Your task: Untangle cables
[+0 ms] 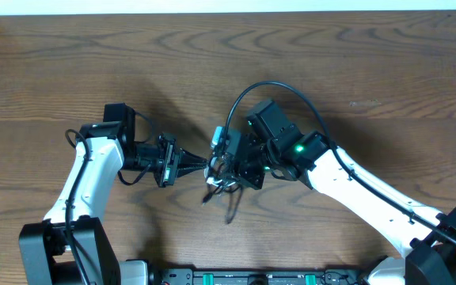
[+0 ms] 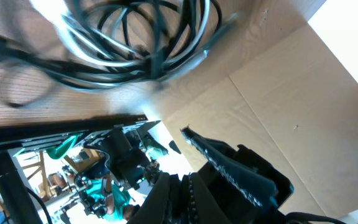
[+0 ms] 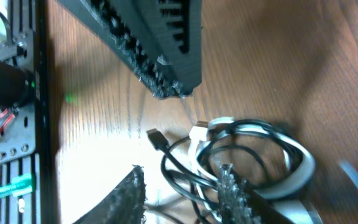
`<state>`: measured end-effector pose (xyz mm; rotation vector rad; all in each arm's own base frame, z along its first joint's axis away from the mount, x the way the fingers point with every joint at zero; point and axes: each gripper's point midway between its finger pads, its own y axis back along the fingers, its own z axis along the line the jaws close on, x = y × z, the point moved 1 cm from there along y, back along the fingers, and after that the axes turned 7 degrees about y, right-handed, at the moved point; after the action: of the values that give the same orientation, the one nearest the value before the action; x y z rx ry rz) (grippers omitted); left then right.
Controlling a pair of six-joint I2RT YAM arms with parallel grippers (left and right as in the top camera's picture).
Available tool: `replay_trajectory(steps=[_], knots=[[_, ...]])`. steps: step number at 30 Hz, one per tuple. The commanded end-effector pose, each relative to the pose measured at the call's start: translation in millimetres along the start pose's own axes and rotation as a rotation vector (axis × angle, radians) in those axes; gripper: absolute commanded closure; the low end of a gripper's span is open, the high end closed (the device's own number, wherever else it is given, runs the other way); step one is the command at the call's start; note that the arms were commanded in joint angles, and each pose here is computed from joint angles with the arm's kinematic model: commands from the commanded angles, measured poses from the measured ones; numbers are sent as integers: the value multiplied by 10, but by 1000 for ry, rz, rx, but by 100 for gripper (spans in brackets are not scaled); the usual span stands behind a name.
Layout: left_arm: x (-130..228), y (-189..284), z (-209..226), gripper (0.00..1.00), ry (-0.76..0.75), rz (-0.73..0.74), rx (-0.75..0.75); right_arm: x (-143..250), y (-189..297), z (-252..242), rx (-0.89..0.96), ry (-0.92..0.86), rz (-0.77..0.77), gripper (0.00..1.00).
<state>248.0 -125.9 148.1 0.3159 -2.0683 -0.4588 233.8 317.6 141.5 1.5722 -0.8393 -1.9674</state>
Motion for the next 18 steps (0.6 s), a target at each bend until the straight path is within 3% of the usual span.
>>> replay_trajectory(steps=[1,6,9,13,18], knots=[[-6,3,-1,92,-12,4,4,-49,60,-12,22,11,-10,63],[-50,3,-28,92,-40,-15,8,-44,61,-31,32,13,-7,61],[-156,8,-73,87,-96,-65,8,8,71,-160,111,-20,25,58],[-333,27,-79,86,-147,-160,-20,100,137,-433,276,-178,61,57],[-526,21,78,92,-239,-288,-153,181,145,-480,277,-332,61,54]])
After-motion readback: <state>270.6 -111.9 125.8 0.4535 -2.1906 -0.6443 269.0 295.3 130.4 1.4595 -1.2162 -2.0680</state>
